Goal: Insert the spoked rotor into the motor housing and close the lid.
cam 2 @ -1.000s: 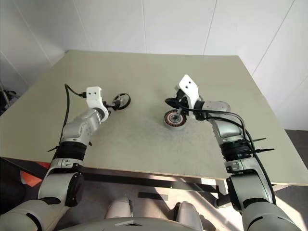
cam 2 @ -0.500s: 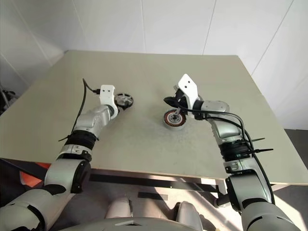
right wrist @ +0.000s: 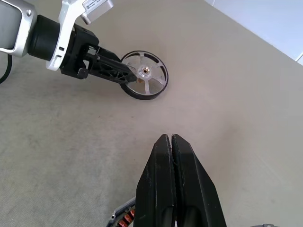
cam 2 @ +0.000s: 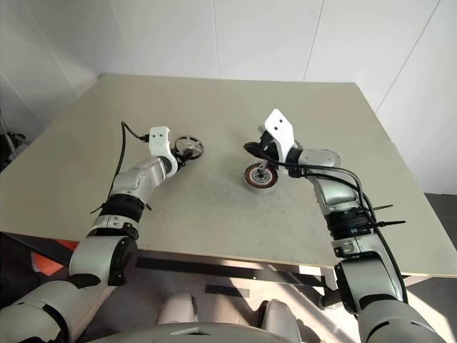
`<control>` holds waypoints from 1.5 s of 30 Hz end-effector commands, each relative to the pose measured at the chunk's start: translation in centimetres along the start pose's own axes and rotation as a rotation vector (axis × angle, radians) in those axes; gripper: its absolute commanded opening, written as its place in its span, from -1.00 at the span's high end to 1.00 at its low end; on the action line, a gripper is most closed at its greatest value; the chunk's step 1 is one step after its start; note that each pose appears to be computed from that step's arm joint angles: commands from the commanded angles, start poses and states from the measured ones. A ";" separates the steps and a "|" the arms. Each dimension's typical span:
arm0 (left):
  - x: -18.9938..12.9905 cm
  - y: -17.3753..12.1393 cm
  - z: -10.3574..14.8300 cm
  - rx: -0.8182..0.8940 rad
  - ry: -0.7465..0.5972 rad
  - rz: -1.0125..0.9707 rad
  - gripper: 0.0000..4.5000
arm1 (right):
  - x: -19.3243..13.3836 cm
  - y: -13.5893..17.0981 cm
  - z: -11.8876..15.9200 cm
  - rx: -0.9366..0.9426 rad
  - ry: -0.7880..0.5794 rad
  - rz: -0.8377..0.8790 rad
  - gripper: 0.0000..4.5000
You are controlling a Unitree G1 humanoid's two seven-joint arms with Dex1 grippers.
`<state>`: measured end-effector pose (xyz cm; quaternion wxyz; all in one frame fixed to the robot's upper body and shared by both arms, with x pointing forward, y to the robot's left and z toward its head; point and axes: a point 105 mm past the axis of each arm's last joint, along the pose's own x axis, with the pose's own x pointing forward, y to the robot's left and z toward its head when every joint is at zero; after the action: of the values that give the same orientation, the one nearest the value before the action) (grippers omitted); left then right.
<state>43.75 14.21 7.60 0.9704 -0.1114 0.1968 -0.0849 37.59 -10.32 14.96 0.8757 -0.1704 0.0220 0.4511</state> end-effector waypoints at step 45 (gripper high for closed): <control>0.1 -1.7 1.4 -0.404 -0.083 -0.114 0.37 | -0.2 -0.4 1.1 -0.064 -0.012 -0.024 1.00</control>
<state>43.41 13.03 7.66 0.9263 -0.3163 0.1844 -0.0889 37.78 -10.59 14.74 0.8770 -0.1878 0.0251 0.4415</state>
